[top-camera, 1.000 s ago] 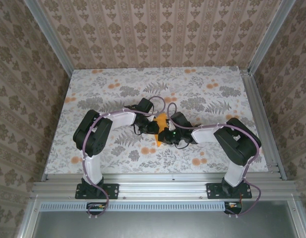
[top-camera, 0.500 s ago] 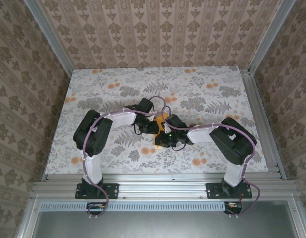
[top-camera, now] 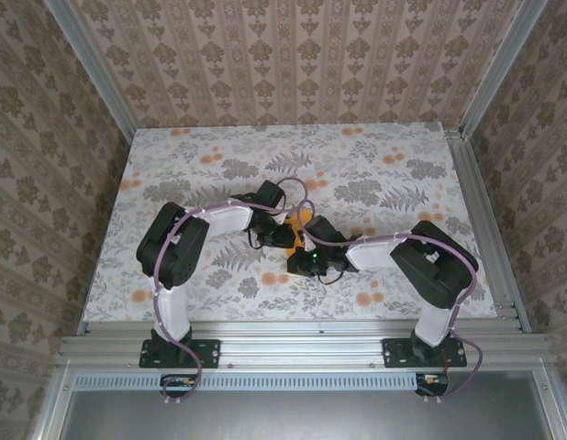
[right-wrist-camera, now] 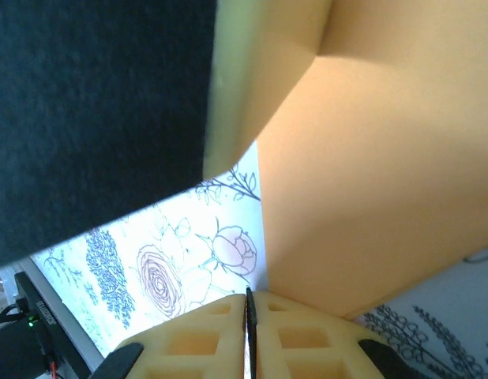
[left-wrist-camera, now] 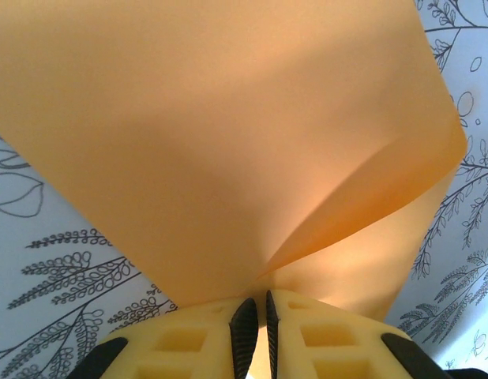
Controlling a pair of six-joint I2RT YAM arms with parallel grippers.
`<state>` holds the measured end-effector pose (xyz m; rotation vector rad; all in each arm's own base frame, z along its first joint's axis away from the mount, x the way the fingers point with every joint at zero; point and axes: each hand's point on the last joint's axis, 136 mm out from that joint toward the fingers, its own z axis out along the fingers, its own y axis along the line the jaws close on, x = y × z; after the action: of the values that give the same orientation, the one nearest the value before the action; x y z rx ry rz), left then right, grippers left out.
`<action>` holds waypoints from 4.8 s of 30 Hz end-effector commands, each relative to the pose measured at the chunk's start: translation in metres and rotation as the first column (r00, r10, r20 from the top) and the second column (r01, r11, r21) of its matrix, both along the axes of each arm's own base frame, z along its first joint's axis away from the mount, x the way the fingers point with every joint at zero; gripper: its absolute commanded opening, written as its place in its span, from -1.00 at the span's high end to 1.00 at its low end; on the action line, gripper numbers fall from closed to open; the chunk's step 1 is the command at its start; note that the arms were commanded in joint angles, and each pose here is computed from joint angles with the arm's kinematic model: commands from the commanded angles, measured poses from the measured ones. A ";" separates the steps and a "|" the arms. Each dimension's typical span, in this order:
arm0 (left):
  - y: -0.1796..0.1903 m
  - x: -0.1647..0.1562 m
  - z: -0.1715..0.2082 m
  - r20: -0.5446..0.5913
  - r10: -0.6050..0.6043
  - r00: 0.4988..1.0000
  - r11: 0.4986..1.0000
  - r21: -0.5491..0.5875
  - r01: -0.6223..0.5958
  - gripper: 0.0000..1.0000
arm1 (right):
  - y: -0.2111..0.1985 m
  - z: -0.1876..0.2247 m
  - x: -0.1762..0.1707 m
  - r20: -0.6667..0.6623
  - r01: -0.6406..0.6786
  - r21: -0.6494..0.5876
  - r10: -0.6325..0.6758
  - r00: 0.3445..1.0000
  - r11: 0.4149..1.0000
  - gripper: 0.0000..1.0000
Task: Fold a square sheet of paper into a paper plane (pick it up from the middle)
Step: Third fold the triangle at the center of the table.
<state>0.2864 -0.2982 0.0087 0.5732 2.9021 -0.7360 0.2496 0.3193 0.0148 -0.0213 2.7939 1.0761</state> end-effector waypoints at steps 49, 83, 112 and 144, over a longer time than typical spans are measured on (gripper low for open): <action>0.029 -0.010 -0.020 0.077 -0.104 0.992 0.968 0.236 0.083 0.59 | -0.080 -0.032 0.069 -0.020 0.245 -0.155 -0.251 0.968 0.957 0.81; -0.025 -0.063 0.039 0.259 -0.025 0.966 0.974 -0.212 0.082 0.52 | -0.062 -0.026 0.050 -0.096 0.157 -0.046 -0.161 0.982 0.987 0.83; 0.011 -0.107 -0.029 0.136 -0.230 0.964 0.973 0.010 0.231 0.64 | -0.077 -0.022 0.086 -0.010 0.222 -0.158 -0.227 0.974 0.962 0.78; 0.029 -0.120 -0.029 0.095 -0.301 0.949 0.952 0.093 0.292 0.67 | -0.127 -0.017 0.135 0.021 0.300 -0.164 -0.301 0.954 0.940 0.78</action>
<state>0.2140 -0.3161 0.0182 0.9521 2.5121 -0.7374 0.3745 0.2271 0.0136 0.3044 2.7448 1.0110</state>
